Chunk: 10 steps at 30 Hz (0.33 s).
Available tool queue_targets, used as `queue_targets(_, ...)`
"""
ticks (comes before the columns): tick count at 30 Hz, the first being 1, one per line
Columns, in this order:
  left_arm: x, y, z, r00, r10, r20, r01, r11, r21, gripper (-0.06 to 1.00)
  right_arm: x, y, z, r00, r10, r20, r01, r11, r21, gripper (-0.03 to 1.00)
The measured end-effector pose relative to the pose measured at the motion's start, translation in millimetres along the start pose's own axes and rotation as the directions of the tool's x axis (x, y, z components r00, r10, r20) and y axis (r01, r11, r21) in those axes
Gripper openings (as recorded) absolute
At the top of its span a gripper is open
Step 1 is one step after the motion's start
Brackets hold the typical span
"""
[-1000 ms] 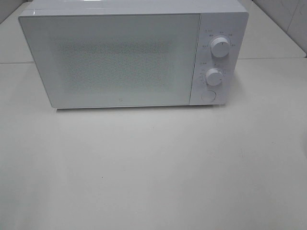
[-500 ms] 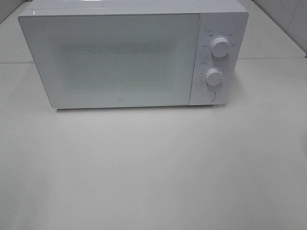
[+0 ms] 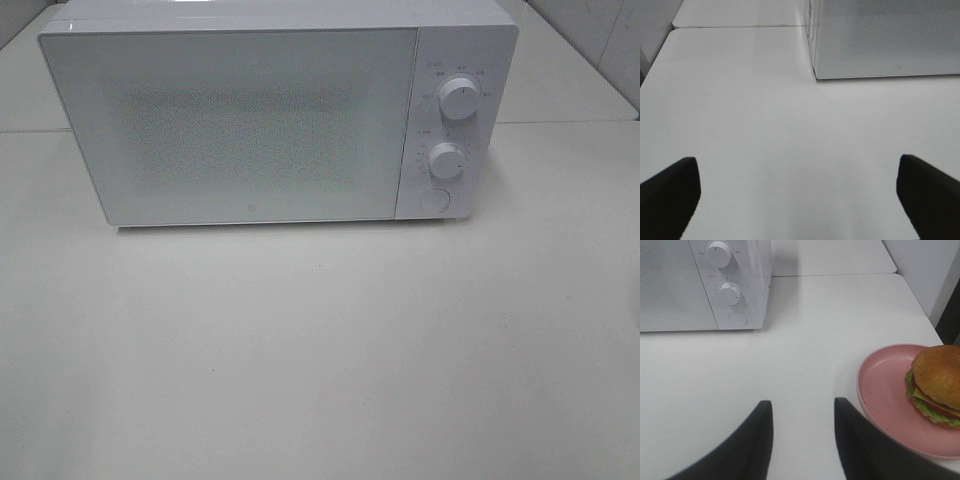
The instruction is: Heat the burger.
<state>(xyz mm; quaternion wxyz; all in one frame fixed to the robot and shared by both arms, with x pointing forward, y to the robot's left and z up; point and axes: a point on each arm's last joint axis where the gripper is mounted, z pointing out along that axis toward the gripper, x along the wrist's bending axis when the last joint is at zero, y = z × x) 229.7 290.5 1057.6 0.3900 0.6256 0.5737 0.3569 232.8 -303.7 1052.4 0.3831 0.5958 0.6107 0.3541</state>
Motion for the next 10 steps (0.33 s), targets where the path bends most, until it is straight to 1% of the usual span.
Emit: queue_targets(10, 0.0, 0.0, 0.0, 1.000, 0.000, 0.000, 0.000, 1.000, 0.000, 0.99, 0.0, 0.0, 0.0, 1.000, 0.000, 0.000, 0.000, 1.000, 0.000, 0.42)
